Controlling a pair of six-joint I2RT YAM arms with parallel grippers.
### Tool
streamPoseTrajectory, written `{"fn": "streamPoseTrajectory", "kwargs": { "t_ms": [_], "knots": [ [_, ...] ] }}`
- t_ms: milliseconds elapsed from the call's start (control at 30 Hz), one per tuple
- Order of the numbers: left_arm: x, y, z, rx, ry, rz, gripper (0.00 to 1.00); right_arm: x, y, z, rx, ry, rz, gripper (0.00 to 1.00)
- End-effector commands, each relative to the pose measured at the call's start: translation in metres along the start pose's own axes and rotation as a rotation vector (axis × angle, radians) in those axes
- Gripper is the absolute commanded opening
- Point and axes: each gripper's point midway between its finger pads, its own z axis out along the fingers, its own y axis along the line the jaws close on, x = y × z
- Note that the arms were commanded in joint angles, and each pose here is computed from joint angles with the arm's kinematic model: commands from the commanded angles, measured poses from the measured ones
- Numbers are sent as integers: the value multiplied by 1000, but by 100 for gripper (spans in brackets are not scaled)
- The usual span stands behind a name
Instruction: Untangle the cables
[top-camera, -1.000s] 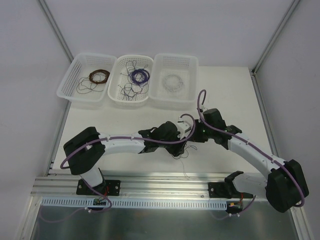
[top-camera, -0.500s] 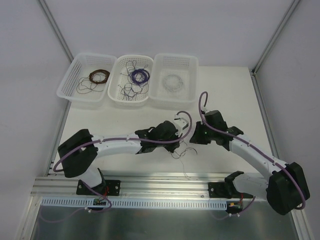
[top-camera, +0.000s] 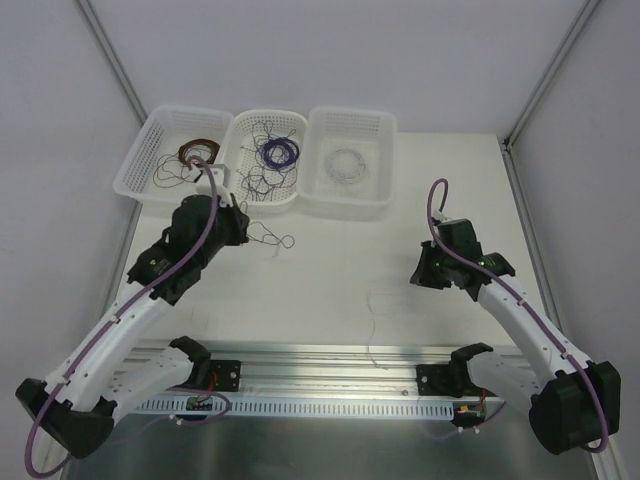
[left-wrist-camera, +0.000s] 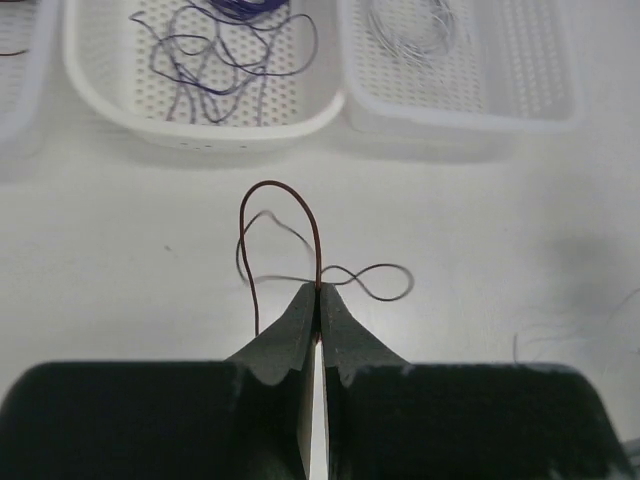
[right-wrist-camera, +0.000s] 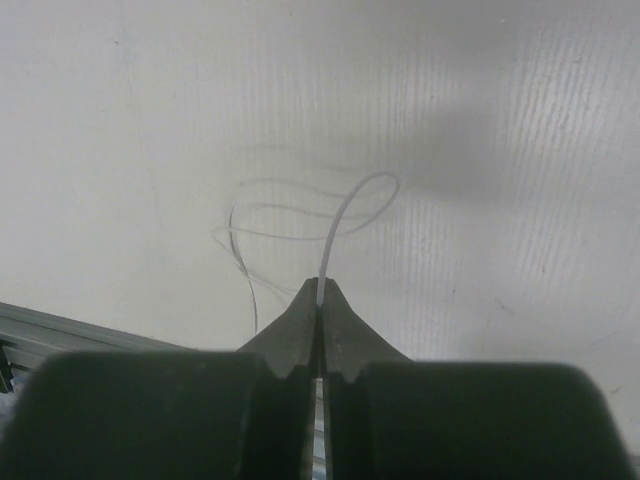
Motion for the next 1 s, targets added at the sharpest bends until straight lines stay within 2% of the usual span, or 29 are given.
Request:
{"fn": "streamPoseTrajectory", "kwargs": {
  "t_ms": [0,67,133,400,700,733,800,833,967],
  "knots": [
    [-21,43,-37,-151,9,-10,0,-9,-6,-14,35,-21,-19,1],
    [-45,63,-55,-228,-42,-20,0,-9,-6,-14,31,-14,-11,1],
    [-53,77,-67,-287,-46,-21,0,-10,-6,-17,33,-14,-8,1],
    [-112,77,-89,-326,-149,-15,0,-24,15,-39,-48,-37,-50,1],
    [-205,102,-73,-469,-234,32,0,-30,32,-39,-121,-4,-74,1],
    [-211,116,-62,-511,-218,33,0,-30,33,-38,-131,2,-77,1],
    [-238,121,-64,-516,-267,21,0,-28,34,-34,-139,15,-74,1],
    [-241,137,-52,-552,-249,12,0,-27,36,-33,-147,20,-75,1],
    [-280,168,-40,-598,-308,-20,0,-24,37,-27,-162,41,-77,1]
  ]
}}
